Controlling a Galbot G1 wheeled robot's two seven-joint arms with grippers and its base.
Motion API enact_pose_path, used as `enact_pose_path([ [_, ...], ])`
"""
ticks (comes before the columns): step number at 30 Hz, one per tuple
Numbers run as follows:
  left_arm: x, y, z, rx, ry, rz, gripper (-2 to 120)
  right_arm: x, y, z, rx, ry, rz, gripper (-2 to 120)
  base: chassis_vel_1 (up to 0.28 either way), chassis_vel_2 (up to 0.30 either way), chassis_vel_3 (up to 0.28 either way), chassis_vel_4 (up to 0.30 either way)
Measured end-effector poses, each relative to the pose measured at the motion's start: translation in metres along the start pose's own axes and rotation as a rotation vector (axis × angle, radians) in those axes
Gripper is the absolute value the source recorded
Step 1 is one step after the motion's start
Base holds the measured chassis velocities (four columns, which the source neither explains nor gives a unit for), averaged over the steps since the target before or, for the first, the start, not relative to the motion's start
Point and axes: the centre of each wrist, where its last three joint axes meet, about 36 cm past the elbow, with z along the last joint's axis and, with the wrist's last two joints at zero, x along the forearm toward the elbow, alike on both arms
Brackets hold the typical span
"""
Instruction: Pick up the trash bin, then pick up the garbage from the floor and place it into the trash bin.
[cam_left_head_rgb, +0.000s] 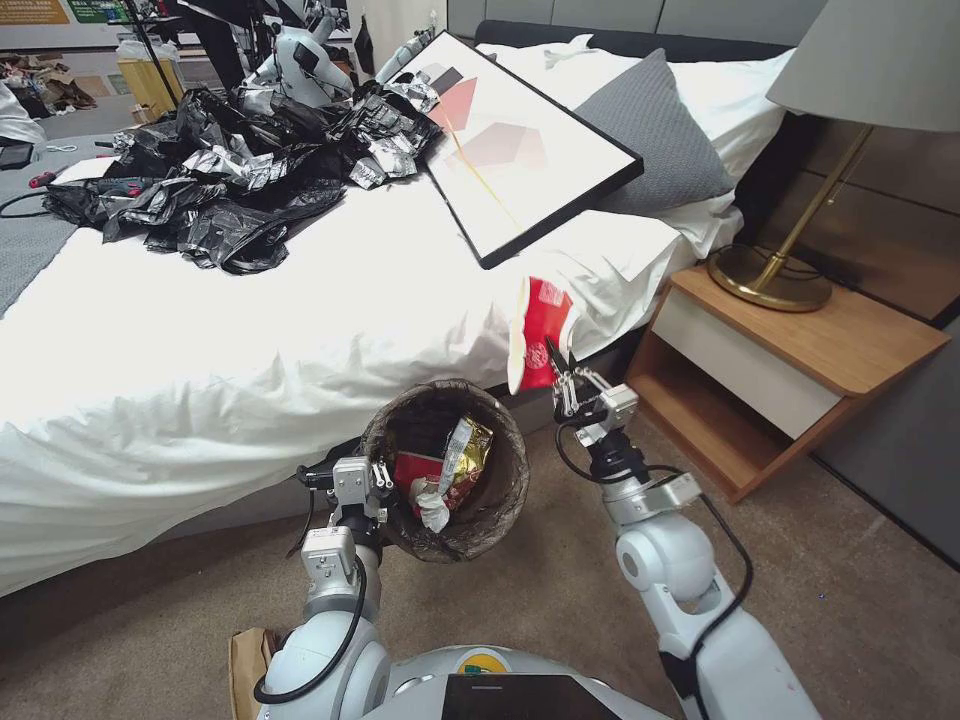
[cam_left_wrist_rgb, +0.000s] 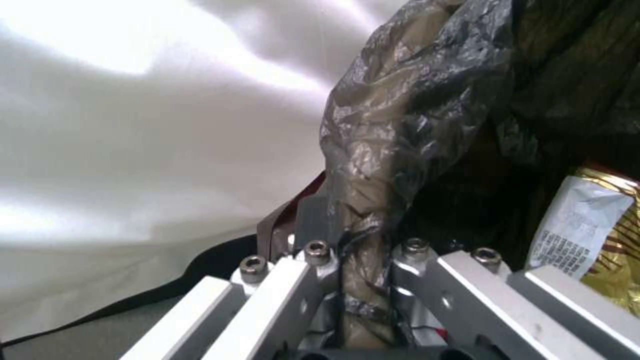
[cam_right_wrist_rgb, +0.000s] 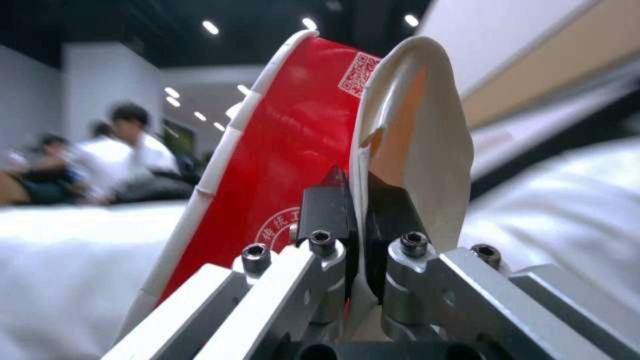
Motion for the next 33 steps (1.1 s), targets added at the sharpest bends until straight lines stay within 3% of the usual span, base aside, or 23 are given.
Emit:
enact_pose_path([
  [3, 0.000, 0.000, 0.000, 0.000, 0.000, 0.000, 2, -0.004, 0.011, -0.022, -0.031, -0.061, -0.085, 0, 0.000, 0.000, 0.000, 0.000],
  [7, 0.000, 0.000, 0.000, 0.000, 0.000, 0.000, 2, 0.000, 0.025, -0.025, -0.054, -0.043, -0.156, 0, 0.000, 0.000, 0.000, 0.000],
  [13, 0.000, 0.000, 0.000, 0.000, 0.000, 0.000, 2, 0.004, 0.038, 0.001, -0.047, 0.047, -0.232, 0, 0.000, 0.000, 0.000, 0.000],
  [24, 0.000, 0.000, 0.000, 0.000, 0.000, 0.000, 2, 0.019, 0.057, 0.050, -0.083, 0.174, -0.240, 0, 0.000, 0.000, 0.000, 0.000],
  [33, 0.000, 0.000, 0.000, 0.000, 0.000, 0.000, 2, 0.036, 0.061, 0.064, -0.080, 0.234, -0.242, 0, 0.000, 0.000, 0.000, 0.000],
])
